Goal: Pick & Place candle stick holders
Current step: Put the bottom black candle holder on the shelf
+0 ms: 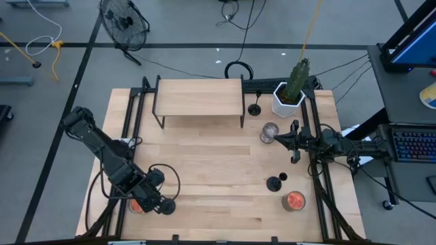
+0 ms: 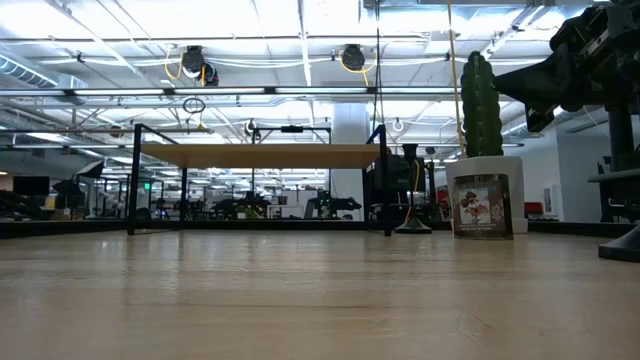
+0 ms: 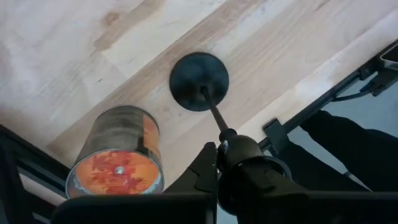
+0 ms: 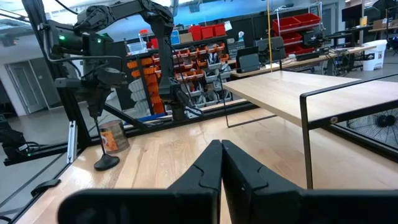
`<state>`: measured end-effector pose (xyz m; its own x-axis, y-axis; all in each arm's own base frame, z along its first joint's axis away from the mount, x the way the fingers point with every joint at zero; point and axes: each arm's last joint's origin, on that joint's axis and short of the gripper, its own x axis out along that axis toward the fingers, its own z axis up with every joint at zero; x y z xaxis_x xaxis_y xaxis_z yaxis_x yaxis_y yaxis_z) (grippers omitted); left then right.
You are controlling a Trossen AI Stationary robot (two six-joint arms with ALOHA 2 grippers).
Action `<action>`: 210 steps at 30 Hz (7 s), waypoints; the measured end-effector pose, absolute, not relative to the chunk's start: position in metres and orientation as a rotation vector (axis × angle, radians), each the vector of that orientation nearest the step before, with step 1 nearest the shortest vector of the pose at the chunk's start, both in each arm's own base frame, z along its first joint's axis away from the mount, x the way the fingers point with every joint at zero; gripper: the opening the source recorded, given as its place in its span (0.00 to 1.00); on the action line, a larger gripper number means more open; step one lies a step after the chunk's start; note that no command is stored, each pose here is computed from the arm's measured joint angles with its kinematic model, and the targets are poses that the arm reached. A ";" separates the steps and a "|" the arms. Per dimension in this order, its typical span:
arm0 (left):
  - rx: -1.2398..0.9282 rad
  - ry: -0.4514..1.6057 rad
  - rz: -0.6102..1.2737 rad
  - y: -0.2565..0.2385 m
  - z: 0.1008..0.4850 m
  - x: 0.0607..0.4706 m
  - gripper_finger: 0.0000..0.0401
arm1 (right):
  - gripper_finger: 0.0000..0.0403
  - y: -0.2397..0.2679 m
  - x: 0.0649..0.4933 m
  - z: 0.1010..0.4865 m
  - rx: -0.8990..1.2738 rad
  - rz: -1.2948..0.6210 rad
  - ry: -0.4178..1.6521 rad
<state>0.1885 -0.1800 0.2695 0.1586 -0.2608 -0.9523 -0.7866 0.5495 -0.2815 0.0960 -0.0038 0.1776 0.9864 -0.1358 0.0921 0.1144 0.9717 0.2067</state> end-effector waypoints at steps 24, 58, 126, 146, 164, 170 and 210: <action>-1.157 1.165 0.397 -0.135 0.293 0.220 0.05 | 0.00 -0.004 0.096 0.178 0.199 -0.124 -0.109; -0.995 0.625 0.551 -0.007 0.430 0.230 0.05 | 0.00 -0.004 0.096 0.178 0.200 -0.123 -0.109; -1.064 0.793 1.082 0.208 0.437 0.184 0.05 | 0.00 -0.004 0.104 0.182 0.231 -0.115 -0.135; -1.095 0.727 1.130 0.200 0.445 0.176 0.05 | 0.00 -0.004 0.104 0.182 0.235 -0.114 -0.135; -1.136 0.777 1.180 0.174 0.428 0.169 0.05 | 0.00 -0.003 0.104 0.182 0.235 -0.111 -0.134; -1.159 0.712 1.209 0.156 0.434 0.150 0.05 | 0.00 -0.003 0.104 0.182 0.235 -0.111 -0.135; -1.160 0.648 1.143 0.127 0.447 0.144 0.05 | 0.00 -0.003 0.104 0.182 0.235 -0.110 -0.135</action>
<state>0.1437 0.1266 0.4475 0.3363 0.3525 -0.8733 -0.9304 -0.0195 -0.3661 0.1040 -0.0034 0.1822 0.9850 -0.1241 0.1201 0.0926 0.9666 0.2392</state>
